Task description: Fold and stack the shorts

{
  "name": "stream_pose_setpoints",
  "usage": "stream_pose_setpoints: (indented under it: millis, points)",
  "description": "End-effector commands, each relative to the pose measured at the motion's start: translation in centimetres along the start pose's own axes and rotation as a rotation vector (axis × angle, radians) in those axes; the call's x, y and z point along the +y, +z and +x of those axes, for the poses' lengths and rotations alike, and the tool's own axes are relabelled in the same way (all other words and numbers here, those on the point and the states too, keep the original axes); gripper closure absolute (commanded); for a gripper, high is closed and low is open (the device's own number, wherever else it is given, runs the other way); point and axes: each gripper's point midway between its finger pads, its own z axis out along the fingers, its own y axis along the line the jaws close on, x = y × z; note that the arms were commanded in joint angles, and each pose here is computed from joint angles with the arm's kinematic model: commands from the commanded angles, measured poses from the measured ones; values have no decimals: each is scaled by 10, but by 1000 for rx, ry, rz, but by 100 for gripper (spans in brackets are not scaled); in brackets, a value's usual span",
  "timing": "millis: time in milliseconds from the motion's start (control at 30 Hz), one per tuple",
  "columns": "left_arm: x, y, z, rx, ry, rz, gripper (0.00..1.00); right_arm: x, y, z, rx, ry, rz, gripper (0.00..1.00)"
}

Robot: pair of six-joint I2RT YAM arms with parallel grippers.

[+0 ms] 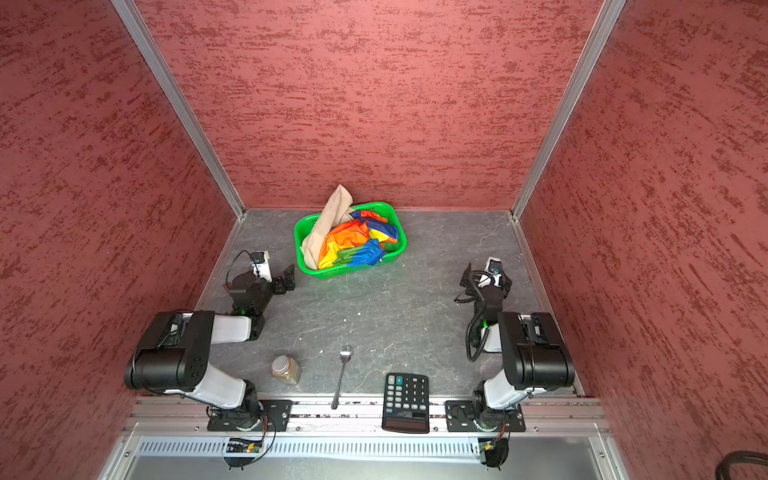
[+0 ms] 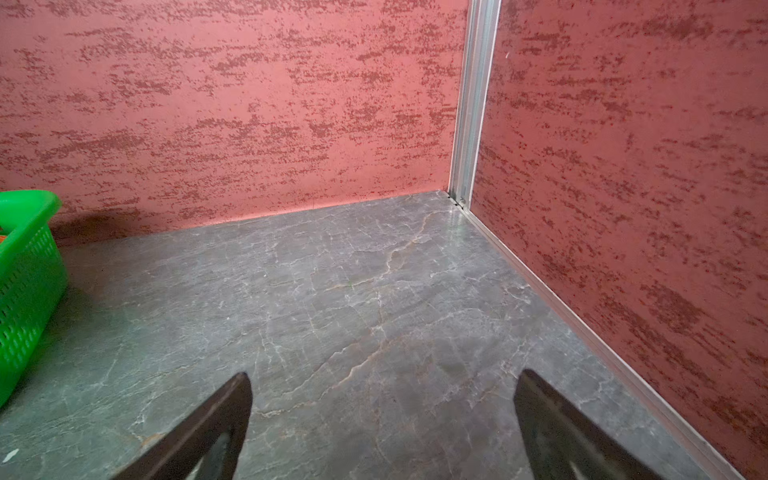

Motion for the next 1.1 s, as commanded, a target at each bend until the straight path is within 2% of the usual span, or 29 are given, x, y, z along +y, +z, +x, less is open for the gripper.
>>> stream_pose_setpoints:
  millis: [0,933,1067]
  points:
    - [0,0,-5,-13,4,15,0,8,0,-4,-8,16,-44,1]
    - [0,0,-6,-16,3,15,1,8,1,-3,-2,16,-46,1]
    - [-6,-4,-20,5,52,-49,0,10,-10,-26,-50,-5,-13,1]
